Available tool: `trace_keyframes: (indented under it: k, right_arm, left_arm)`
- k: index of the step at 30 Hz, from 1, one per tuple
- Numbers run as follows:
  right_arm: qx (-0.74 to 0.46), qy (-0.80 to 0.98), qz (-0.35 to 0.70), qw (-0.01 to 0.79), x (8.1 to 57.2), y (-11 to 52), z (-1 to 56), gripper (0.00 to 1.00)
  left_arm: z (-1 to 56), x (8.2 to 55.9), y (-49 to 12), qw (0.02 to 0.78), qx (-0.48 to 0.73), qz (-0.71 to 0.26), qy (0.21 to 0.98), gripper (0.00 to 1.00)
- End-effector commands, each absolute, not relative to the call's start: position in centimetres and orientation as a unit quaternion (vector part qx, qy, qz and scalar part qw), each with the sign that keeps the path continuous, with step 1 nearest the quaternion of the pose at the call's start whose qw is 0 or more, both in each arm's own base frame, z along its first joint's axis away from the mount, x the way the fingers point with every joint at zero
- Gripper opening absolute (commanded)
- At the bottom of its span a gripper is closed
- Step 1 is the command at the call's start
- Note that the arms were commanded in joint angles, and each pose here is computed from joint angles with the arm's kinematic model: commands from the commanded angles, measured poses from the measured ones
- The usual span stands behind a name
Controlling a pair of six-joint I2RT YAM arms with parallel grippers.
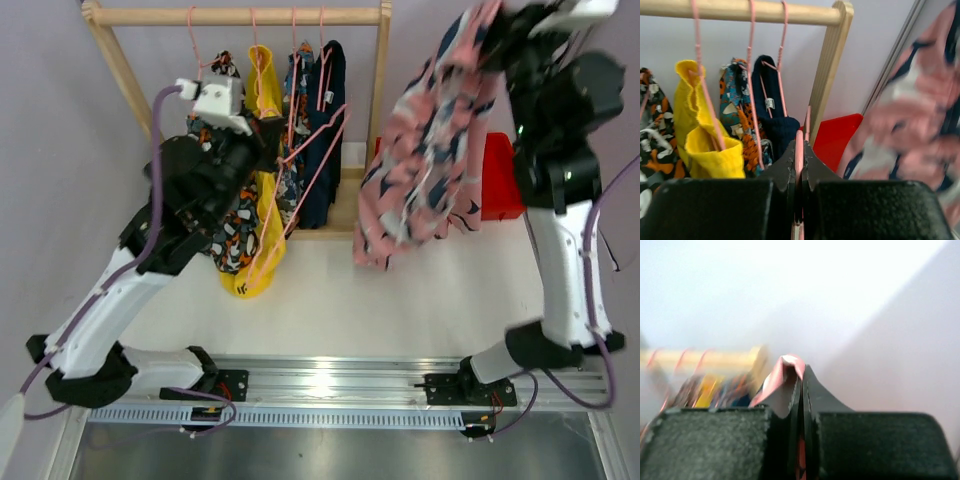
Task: Remove the shorts from the hanger
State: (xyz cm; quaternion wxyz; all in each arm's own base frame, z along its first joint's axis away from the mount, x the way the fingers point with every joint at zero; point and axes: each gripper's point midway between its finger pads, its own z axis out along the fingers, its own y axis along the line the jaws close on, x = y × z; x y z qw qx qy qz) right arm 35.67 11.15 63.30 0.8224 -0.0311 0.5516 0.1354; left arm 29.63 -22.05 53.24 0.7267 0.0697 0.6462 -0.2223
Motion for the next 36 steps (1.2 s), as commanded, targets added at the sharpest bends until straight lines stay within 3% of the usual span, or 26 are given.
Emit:
trace_keyframes:
  k: [1, 2, 5, 13, 17, 18, 22, 24, 26, 27, 29, 31, 32, 36]
  right_arm:
    - [0.042, 0.490, 0.055, 0.869, 39.8, 4.7, 69.2, 0.00]
    - [0.069, 0.416, 0.070, 0.904, 36.9, 3.0, 73.8, 0.00]
    - [0.114, 0.342, 0.054, 0.931, 38.3, -1.2, 75.5, 0.00]
    - [0.140, 0.328, -0.035, 0.934, 47.2, -6.5, 71.0, 0.00]
    - [0.132, 0.401, -0.018, 0.907, 52.9, -7.1, 64.6, 0.00]
    - [0.132, 0.455, -0.013, 0.881, 56.0, -7.0, 59.3, 0.00]
    - [0.113, 0.557, 0.071, 0.820, 58.9, -3.6, 48.3, 0.04]
    - [0.110, 0.582, 0.103, 0.799, 57.9, -1.4, 45.8, 0.26]
    - [0.124, 0.634, 0.123, 0.753, 57.2, 0.1, 39.6, 0.51]
    - [0.123, 0.633, 0.133, 0.753, 55.6, 1.0, 40.1, 0.52]
    - [0.128, 0.671, 0.146, 0.716, 53.4, 2.7, 35.3, 0.52]
    - [0.113, 0.659, 0.161, 0.726, 49.6, 4.5, 36.3, 0.52]
    - [0.117, 0.684, 0.154, 0.704, 48.1, 4.8, 32.7, 0.52]
    - [0.099, 0.691, 0.160, 0.698, 42.0, 6.2, 30.9, 0.52]
  left_arm:
    - [55.5, 26.8, -18.4, 0.752, 0.044, -0.232, 0.616, 0.00]
    - [55.6, 26.4, -18.0, 0.752, 0.044, -0.235, 0.615, 0.00]
    - [54.6, 26.6, -18.8, 0.741, 0.056, -0.236, 0.626, 0.00]
    - [53.2, 28.0, -22.7, 0.715, 0.085, -0.268, 0.639, 0.00]
    - [52.4, 29.7, -24.9, 0.709, 0.089, -0.272, 0.644, 0.00]
    - [52.1, 30.6, -25.7, 0.706, 0.089, -0.269, 0.649, 0.00]
    - [53.0, 32.5, -26.9, 0.717, 0.078, -0.257, 0.644, 0.00]
    - [54.2, 33.7, -26.5, 0.731, 0.069, -0.229, 0.639, 0.00]
    - [54.2, 35.7, -27.6, 0.733, 0.082, -0.193, 0.647, 0.00]
    - [58.2, 35.3, -26.4, 0.759, 0.058, -0.194, 0.619, 0.00]
    - [55.5, 38.1, -28.7, 0.744, 0.080, -0.156, 0.645, 0.00]
    - [58.9, 37.9, -27.8, 0.768, 0.065, -0.152, 0.618, 0.00]
    - [58.1, 38.8, -28.5, 0.765, 0.071, -0.140, 0.624, 0.00]
    - [59.9, 38.2, -26.3, 0.786, 0.047, -0.116, 0.606, 0.00]
